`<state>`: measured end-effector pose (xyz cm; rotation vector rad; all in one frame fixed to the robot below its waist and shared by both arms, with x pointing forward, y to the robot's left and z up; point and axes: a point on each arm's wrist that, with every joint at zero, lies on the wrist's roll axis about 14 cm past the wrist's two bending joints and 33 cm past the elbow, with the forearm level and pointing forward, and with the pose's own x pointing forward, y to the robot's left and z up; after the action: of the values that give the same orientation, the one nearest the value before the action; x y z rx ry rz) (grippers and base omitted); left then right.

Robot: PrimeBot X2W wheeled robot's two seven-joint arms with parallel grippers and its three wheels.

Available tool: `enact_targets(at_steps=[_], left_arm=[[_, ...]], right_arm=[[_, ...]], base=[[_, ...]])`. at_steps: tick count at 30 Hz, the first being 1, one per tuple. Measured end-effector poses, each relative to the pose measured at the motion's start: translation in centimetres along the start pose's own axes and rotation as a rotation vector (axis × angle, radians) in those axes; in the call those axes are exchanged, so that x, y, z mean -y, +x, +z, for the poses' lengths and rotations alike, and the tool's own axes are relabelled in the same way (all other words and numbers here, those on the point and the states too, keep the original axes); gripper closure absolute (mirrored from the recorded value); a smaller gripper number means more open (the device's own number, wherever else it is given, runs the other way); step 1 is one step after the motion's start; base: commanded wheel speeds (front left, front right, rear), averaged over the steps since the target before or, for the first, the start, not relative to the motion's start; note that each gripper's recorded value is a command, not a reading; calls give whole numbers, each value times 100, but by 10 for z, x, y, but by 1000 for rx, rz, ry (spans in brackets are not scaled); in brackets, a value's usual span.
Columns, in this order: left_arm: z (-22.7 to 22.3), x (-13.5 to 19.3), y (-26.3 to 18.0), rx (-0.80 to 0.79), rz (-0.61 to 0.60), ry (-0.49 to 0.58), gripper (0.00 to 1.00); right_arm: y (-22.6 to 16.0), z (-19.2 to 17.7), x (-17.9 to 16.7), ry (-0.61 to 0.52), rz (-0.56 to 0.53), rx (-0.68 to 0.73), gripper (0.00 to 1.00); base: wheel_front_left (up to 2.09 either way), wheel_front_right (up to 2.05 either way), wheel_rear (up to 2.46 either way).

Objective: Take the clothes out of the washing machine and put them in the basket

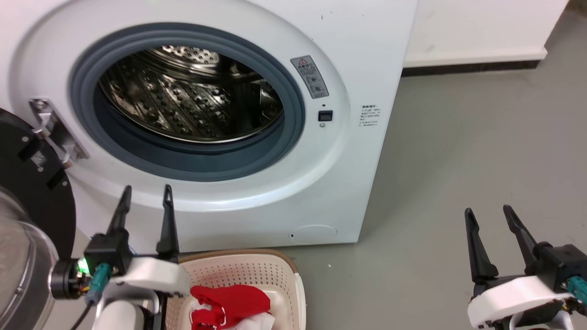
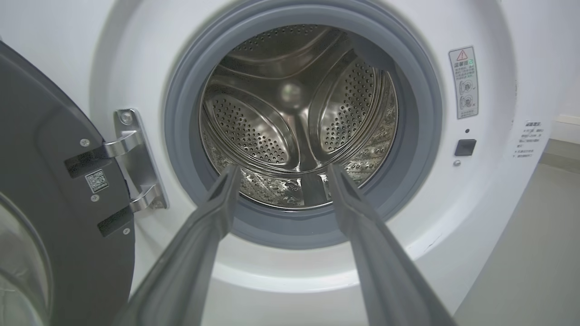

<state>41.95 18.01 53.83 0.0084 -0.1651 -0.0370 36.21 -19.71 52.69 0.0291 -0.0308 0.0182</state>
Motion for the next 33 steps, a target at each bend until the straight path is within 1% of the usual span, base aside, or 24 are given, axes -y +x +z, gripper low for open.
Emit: enact_targets(at_steps=[5,14,27,33], left_arm=[[6,-1,-21,9,-3,20,0],[-9,-9,-52,-65,28,18,0],[10,-12,-52,-35,35,22,0],[9,-14,-55,-46,43,6,0]], right_arm=[[-7,7,-5,-21,16,15,0],[-18,15,-12,-33,34,35,0],[-22,15,-14,-31,42,38,0],[-21,14,-16,-29,47,36,0]], base=[[0,0,0],[0,0,0],[0,0,0],[0,0,0]])
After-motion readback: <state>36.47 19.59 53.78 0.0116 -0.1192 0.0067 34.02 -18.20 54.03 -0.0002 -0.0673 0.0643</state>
